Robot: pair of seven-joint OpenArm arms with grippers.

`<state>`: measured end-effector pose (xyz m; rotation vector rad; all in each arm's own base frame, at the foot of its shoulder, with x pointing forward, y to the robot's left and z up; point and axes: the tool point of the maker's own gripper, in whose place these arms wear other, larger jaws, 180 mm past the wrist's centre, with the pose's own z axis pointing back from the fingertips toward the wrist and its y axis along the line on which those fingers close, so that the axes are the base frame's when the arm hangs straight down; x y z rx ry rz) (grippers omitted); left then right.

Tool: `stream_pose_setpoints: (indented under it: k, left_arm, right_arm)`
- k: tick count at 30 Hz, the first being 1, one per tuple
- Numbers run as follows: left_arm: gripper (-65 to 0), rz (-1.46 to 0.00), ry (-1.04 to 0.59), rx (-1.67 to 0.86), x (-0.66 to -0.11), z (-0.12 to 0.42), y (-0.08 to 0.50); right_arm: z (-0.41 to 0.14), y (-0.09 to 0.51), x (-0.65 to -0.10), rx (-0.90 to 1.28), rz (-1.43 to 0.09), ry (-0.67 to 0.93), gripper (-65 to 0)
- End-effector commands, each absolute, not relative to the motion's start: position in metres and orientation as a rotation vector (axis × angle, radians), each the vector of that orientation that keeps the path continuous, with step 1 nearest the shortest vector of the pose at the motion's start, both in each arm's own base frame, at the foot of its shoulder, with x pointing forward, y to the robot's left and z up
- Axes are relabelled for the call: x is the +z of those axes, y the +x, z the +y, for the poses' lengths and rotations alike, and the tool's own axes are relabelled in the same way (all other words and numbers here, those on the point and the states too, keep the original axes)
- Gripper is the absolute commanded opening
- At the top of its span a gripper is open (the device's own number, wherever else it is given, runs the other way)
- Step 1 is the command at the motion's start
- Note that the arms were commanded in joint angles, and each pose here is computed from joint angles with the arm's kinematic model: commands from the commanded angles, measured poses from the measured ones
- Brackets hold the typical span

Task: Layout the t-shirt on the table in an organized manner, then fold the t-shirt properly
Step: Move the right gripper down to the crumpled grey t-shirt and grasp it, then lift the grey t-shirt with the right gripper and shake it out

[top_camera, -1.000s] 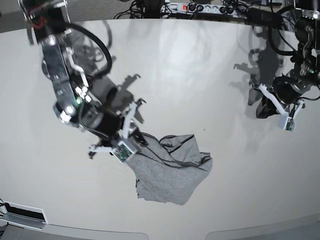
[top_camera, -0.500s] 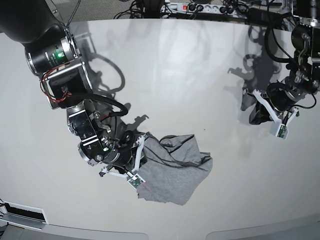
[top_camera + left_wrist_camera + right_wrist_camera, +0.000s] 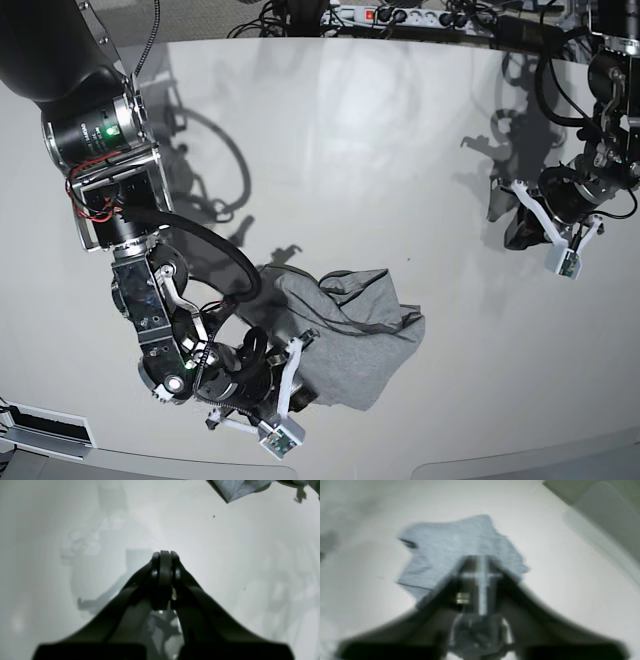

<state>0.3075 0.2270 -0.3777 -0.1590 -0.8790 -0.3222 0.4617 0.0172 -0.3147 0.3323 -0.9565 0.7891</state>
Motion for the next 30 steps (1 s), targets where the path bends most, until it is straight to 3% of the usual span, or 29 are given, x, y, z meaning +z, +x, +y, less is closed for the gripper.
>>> stream_pose_setpoints:
  k: [1, 2, 3, 7, 12, 16, 17, 19, 20, 24, 30]
  left_arm:
    - [-65.0, -0.928, -0.161, -0.332, -0.363, 0.228, 0.316]
    - [-65.0, -0.929, -0.163, -0.336, -0.363, 0.228, 0.316]
    - [-65.0, -0.929, -0.165, -0.338, -0.363, 0.227, 0.316]
    - [-65.0, -0.928, -0.168, -0.336, -0.363, 0.227, 0.316]
    - [-65.0, -0.931, -0.176, -0.331, -0.362, 0.226, 0.316]
    - [-65.0, -0.933, -0.181, -0.328, -0.362, 0.226, 0.316]
    - [-65.0, -0.932, -0.181, -0.328, -0.362, 0.226, 0.316]
    - [-65.0, -0.932, -0.181, -0.328, -0.362, 0.226, 0.316]
    - [-65.0, -0.932, -0.180, -0.328, -0.362, 0.226, 0.316]
    - [-65.0, -0.931, -0.178, -0.331, -0.362, 0.227, 0.316]
    - [-65.0, -0.914, -0.171, -0.340, -0.364, 0.230, 0.313]
  right_arm:
    - [0.021, 0.467, -0.307, 0.765, -0.988, 0.346, -33.2]
    - [0.020, 0.466, -0.315, 0.729, -0.989, 0.343, -26.3]
    - [0.018, 0.466, -0.326, 0.710, -0.992, 0.325, -24.5]
    - [0.012, 0.460, -0.376, 0.677, -0.971, 0.285, -25.6]
    - [-0.007, 0.460, -0.409, 0.660, -0.959, 0.173, -40.7]
    - [-0.015, 0.463, -0.411, 0.672, -0.958, 0.118, -41.2]
    - [-0.015, 0.462, -0.412, 0.673, -0.954, 0.118, -44.5]
    - [-0.013, 0.459, -0.415, 0.687, -0.932, 0.130, -62.7]
    - [-0.010, 0.457, -0.415, 0.703, -0.929, 0.146, -65.0]
    - [-0.002, 0.475, -0.374, 0.732, -1.025, 0.137, -65.0]
    - [0.005, 0.490, -0.235, 0.637, -1.268, 0.066, -65.0]
